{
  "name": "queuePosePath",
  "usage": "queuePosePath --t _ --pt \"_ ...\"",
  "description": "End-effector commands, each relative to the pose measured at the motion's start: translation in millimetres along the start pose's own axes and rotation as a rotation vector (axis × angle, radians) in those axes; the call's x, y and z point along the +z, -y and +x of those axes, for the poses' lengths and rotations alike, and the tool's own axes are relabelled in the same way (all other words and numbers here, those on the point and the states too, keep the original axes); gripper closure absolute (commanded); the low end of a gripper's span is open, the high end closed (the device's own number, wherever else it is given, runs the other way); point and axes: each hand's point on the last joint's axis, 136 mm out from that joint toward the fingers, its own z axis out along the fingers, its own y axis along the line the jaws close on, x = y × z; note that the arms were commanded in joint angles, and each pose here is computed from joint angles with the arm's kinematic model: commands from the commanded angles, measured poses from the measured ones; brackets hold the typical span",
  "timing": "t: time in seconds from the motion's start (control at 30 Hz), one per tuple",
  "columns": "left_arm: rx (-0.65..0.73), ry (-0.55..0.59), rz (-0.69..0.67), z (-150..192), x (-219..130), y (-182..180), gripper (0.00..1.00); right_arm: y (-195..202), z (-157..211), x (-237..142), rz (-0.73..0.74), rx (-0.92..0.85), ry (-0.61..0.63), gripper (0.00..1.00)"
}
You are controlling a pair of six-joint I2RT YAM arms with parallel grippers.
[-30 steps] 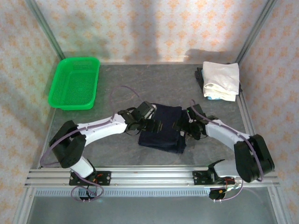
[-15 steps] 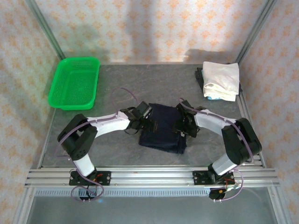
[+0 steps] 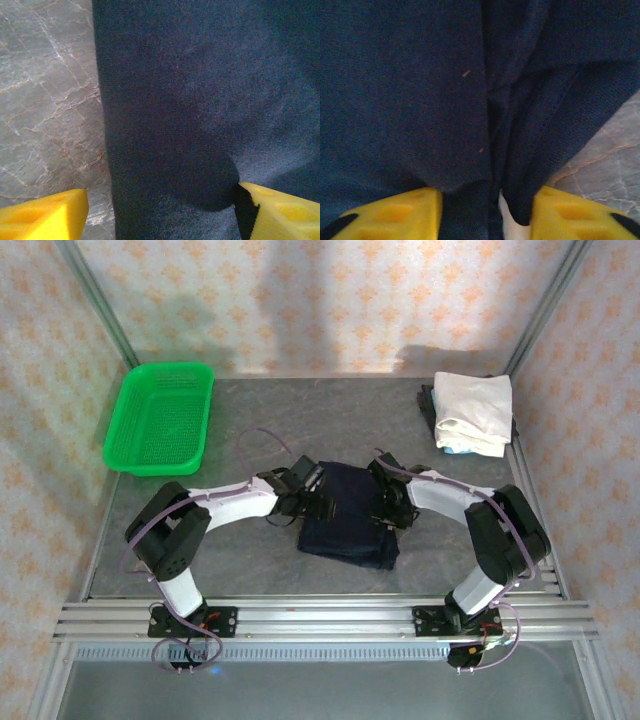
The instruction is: Fold and stack the t-shirts
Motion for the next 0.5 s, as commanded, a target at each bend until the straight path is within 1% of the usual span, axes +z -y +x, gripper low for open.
queuePosePath --t 0.0,0.07,0.17,0.23,0.37,0.47 --pt "-0.004 -0.002 -0.008 0.9 0.4 -5.1 0.23 -45.9 -17.0 14.3 -0.179 -0.04 0.041 0.66" --pt "-0.006 0.002 -0.01 0.2 -2.2 -6.2 0.23 -41.2 -21.4 9.7 -0.144 -0.038 0.057 0.75" --pt "-0.01 0.014 -0.023 -0.8 -9.5 -10.8 0.23 -33.2 -30.5 -2.7 -0.081 -0.042 0.092 0.92" --pt "-0.017 0.026 -0.029 -2.2 -16.3 -15.8 0.23 -29.5 -36.4 -12.9 -0.044 -0.057 0.114 1.0" --pt "-0.037 0.056 -0.051 -5.0 -34.2 -32.8 0.23 -18.1 -51.4 -35.5 0.06 -0.099 0.163 1.0" --pt "-0.058 0.081 -0.067 -6.0 -47.9 -47.4 0.23 -15.8 -60.7 -50.2 0.104 -0.134 0.193 1.0"
